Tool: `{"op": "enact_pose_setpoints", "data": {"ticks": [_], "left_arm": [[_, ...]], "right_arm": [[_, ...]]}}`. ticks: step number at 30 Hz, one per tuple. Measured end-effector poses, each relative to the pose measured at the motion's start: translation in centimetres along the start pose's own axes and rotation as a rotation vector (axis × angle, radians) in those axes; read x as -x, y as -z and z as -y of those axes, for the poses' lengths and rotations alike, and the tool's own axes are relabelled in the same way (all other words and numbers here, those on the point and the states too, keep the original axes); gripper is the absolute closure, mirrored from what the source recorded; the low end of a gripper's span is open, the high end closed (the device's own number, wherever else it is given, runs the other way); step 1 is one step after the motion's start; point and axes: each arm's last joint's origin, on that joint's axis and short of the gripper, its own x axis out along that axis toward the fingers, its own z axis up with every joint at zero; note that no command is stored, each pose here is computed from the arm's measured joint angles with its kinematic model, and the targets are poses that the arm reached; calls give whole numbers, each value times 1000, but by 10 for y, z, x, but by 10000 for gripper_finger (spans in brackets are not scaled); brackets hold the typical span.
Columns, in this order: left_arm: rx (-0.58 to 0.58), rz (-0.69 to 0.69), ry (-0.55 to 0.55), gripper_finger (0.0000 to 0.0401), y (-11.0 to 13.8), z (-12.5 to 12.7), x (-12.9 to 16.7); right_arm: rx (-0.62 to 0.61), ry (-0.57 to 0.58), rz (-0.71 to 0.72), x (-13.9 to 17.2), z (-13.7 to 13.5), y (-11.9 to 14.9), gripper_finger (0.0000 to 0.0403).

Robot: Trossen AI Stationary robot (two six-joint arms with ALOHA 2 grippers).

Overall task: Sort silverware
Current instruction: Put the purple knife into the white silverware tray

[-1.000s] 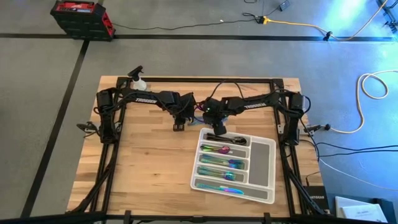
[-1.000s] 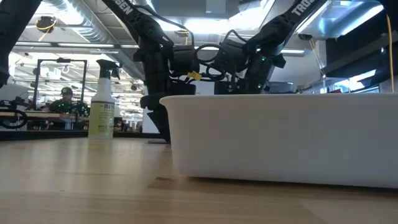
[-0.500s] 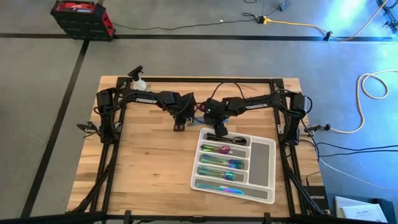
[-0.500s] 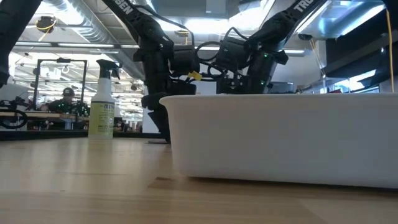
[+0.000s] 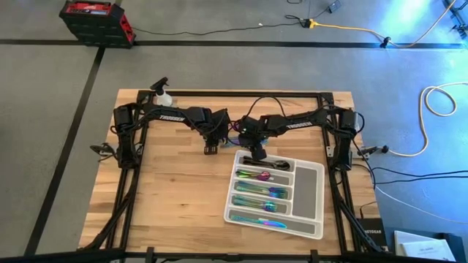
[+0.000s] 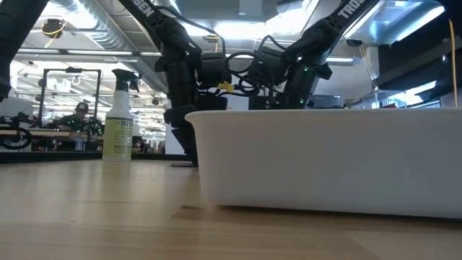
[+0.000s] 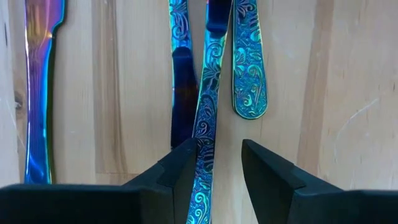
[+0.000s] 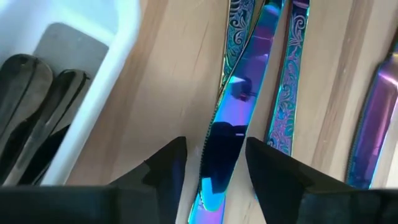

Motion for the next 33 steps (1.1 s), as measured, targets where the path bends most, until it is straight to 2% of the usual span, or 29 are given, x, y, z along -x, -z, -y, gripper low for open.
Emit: {"op": "enact_pose_setpoints", "data": {"ticks": [9,13,21,33], "left_arm": [[-8,0,1,285,0,0,0],[-6,-1,1,285,0,0,0],[-7,0,1,285,0,0,0],[-21,4,0,285,-1,0,0]], "right_arm": [[-31,3,-3,-1,2,1,335],[-32,20,-12,-1,2,2,359],[-39,44,-26,-1,3,2,385],[-166,71,-28,0,4,2,402]]}}
